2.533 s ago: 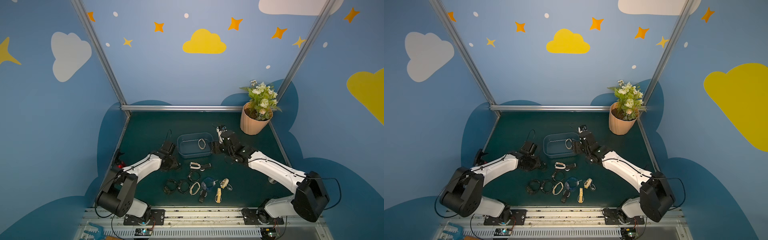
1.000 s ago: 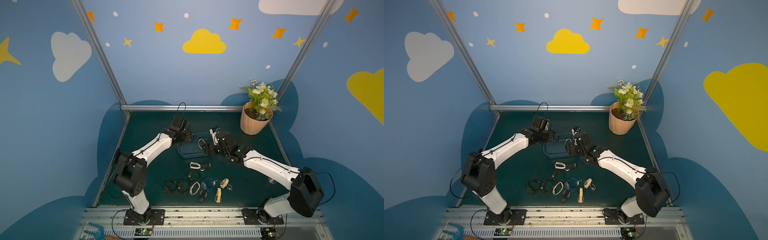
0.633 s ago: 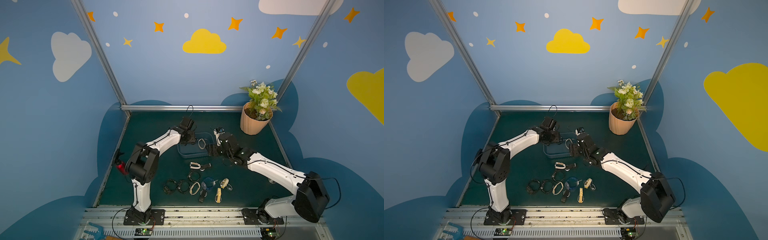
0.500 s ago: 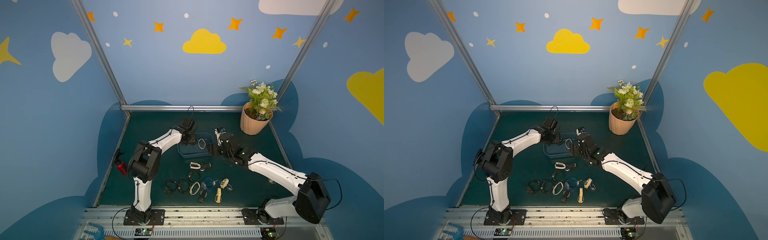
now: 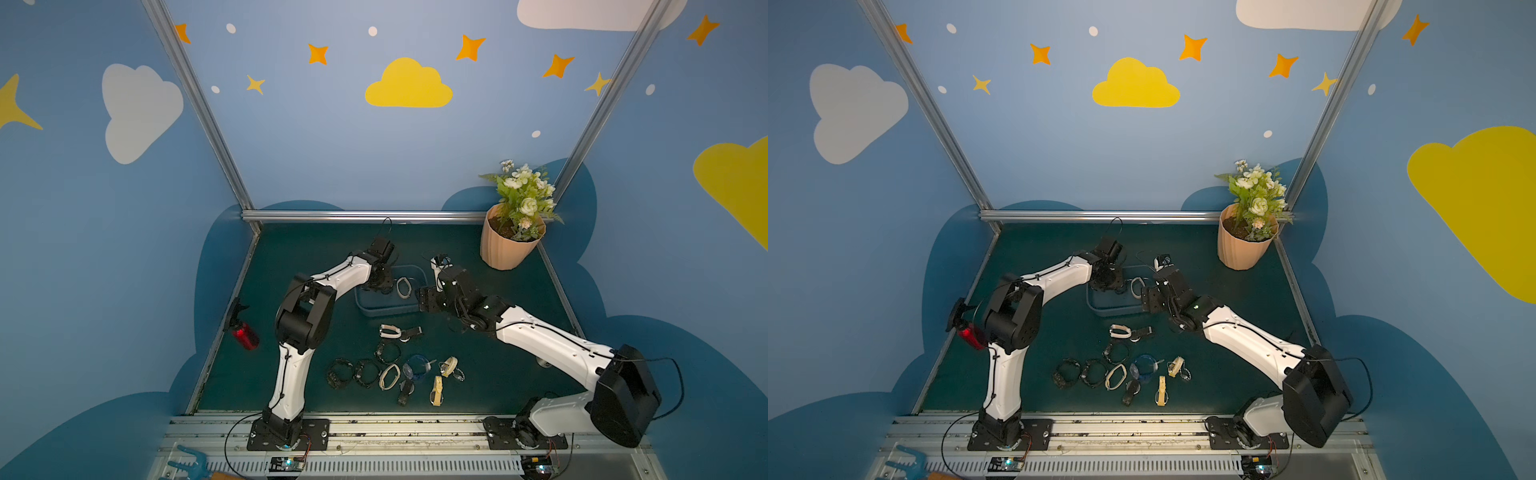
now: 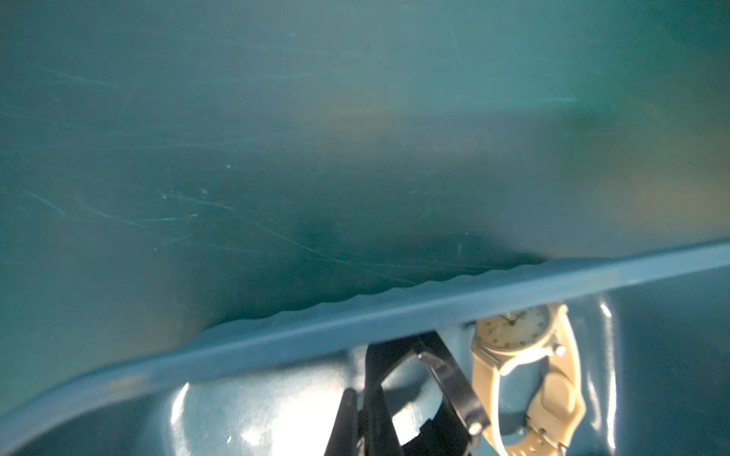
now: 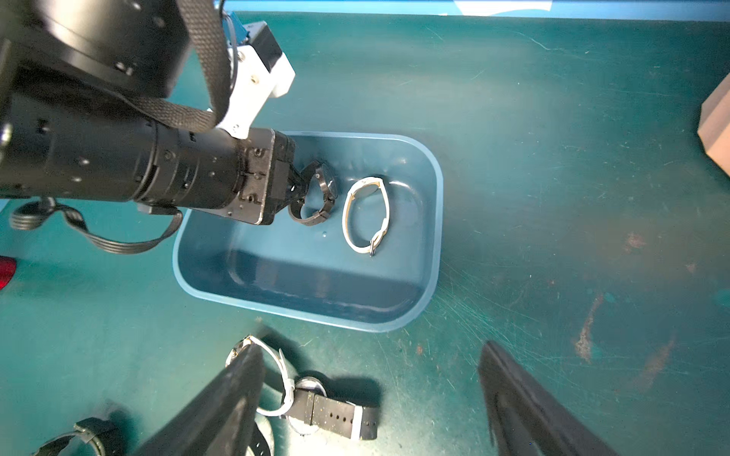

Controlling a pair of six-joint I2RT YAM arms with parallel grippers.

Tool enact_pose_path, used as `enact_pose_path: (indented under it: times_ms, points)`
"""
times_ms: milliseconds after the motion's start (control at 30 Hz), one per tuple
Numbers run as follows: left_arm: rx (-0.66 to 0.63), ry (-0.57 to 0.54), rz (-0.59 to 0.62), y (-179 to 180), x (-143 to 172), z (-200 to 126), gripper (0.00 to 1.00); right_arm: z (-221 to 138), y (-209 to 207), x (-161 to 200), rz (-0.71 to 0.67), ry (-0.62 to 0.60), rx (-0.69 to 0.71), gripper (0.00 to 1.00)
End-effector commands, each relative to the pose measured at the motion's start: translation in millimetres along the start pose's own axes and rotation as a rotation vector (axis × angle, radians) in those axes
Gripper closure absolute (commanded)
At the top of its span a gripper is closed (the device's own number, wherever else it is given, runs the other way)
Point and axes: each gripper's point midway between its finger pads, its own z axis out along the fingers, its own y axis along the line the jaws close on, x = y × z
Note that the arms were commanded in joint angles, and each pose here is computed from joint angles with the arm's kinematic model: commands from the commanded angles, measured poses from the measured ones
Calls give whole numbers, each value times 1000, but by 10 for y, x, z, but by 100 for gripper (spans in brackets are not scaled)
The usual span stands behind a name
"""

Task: Put the watch into the storage box
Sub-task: Place the watch in the storage box.

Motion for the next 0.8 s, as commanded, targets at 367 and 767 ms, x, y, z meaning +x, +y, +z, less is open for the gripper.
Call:
enact_pose_path:
  times_ms: [367,767]
  points:
    - [165,-121,-29,-285,-261,-775,32,-68,-24,-133,-10,-16,19,14]
    - [444,-409,-47,-99,226,-1751,0,4,-47,-90,24,-3,34,14]
